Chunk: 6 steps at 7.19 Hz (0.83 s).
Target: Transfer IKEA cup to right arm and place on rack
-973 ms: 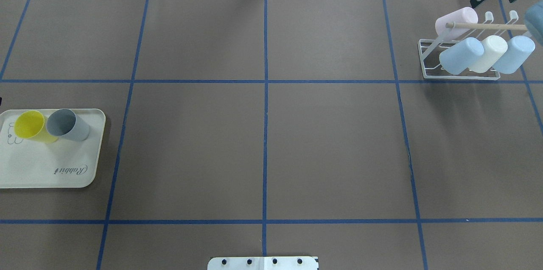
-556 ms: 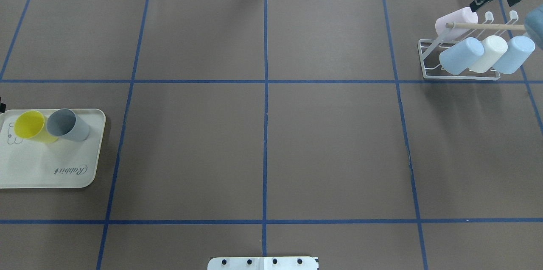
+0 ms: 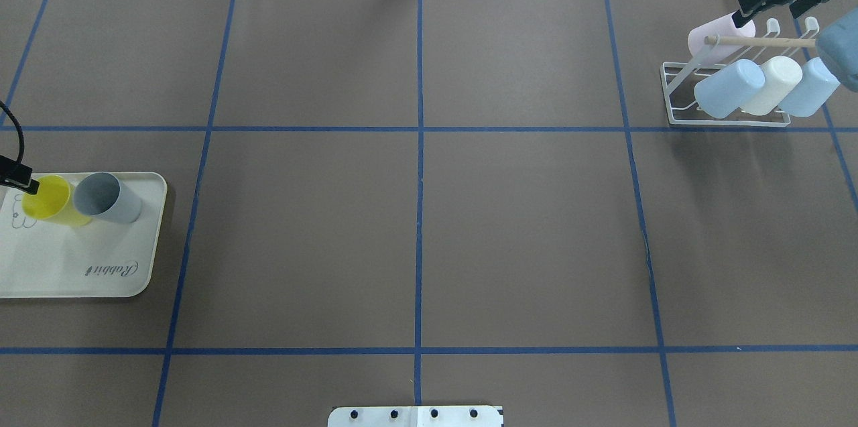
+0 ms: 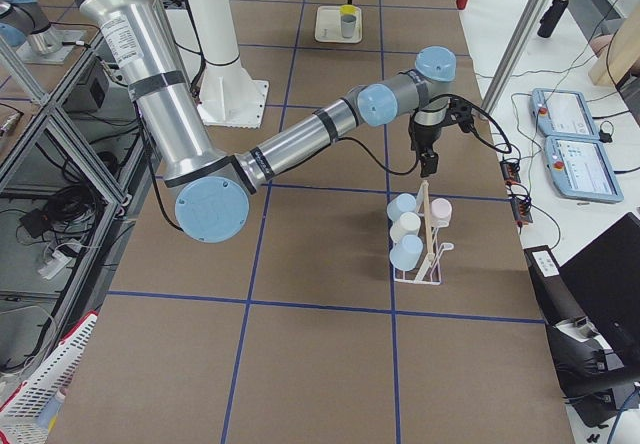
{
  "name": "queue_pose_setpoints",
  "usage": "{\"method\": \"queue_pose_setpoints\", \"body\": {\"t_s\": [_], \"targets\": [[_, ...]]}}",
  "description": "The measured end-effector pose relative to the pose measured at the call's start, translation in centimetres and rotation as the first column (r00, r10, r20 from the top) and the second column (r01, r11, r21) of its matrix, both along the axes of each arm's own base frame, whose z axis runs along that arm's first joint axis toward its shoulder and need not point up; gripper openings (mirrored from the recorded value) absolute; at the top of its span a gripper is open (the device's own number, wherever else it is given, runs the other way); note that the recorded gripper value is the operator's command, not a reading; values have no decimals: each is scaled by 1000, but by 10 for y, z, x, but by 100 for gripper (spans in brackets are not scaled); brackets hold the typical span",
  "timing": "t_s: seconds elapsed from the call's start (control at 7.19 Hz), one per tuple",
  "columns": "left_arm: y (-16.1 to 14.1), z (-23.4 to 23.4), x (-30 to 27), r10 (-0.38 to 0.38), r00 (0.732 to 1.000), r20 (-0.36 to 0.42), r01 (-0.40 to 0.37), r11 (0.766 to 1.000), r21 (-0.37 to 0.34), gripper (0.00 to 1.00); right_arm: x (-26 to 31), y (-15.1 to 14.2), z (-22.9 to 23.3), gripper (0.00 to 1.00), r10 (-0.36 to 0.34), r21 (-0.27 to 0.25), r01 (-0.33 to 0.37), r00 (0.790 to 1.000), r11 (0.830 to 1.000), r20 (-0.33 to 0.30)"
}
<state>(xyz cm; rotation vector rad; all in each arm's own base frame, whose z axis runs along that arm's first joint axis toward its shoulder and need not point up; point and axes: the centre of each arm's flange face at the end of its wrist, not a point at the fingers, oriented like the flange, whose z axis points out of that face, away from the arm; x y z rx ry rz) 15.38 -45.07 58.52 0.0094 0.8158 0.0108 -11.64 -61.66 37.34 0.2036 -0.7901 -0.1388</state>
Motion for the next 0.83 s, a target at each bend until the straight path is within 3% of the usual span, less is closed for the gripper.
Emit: {"method": "queue_pose_setpoints", "body": {"t_s": [0.28,0.42,0.56,0.83], "targets": [[-2,4,17,29,1000,2,-29,1000,-7,35,-2,0,0,99,-4,-1,4,1000,1000,1],[-2,7,20,36,999,5,-36,999,-12,14,-2,1,0,99,-5,-1,5,1000,1000,1],[-1,10,23,40,999,7,-40,999,-18,0,-3,1,0,99,-6,-1,6,1000,1000,2],[-1,11,25,42,999,7,-41,999,-24,0,-3,4,0,99,-12,-6,12,1000,1000,15]]}}
